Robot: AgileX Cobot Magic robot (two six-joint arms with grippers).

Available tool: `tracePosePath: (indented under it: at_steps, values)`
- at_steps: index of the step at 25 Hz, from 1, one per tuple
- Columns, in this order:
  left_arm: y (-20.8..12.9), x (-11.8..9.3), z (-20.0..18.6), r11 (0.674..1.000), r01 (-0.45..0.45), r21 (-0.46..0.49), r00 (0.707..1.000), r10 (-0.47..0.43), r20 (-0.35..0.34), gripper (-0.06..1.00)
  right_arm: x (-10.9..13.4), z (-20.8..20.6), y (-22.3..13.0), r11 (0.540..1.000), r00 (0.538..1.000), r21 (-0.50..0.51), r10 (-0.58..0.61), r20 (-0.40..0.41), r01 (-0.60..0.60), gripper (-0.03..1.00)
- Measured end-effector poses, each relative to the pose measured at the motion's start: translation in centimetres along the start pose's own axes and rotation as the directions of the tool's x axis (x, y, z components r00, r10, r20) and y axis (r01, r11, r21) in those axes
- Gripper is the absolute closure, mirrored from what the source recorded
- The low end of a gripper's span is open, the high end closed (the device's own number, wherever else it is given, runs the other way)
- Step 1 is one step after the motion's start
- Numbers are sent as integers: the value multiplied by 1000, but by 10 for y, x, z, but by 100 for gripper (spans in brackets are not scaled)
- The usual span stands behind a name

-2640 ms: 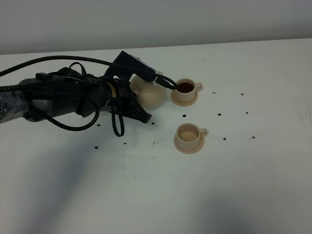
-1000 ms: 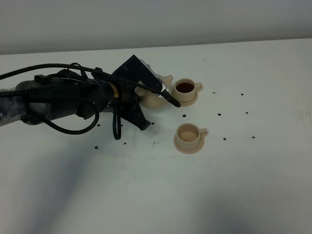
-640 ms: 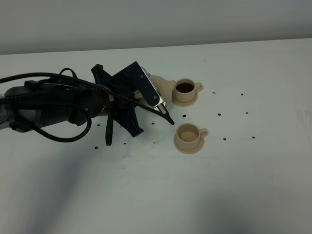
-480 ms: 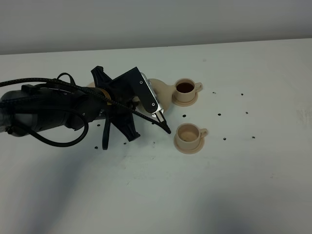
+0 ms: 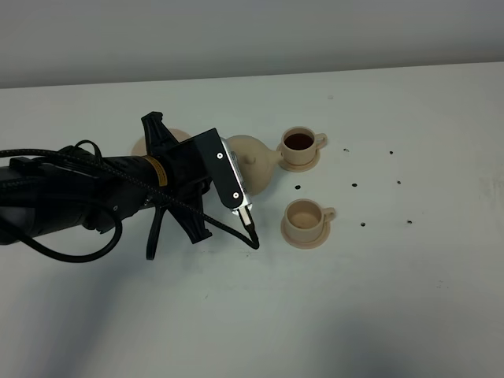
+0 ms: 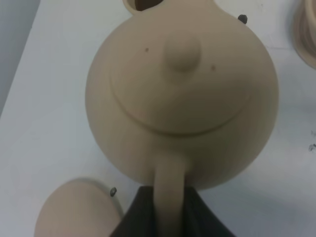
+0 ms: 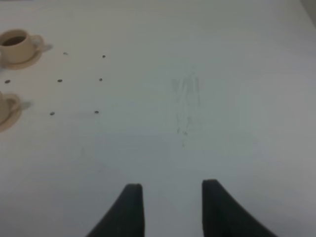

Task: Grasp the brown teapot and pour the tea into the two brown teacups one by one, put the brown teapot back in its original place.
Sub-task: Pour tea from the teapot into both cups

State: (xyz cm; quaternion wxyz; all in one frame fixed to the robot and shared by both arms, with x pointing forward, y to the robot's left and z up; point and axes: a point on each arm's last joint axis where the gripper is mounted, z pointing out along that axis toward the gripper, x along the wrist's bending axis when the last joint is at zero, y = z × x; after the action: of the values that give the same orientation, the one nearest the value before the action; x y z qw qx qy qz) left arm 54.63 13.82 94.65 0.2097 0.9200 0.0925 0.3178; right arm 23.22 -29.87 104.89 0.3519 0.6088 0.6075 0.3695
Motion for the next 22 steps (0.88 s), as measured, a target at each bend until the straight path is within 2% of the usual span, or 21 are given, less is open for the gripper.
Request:
tracePosePath:
  at_steps: [14,22]
  values:
    - [-8,-13,-15,997,-64,-45,998,63,-26,86,0,0,0,1000,1000,0,0,0,0,66]
    - [-15,-22,-15,995,-89,-45,996,89,-12,86,0,0,0,1000,1000,0,0,0,0,66]
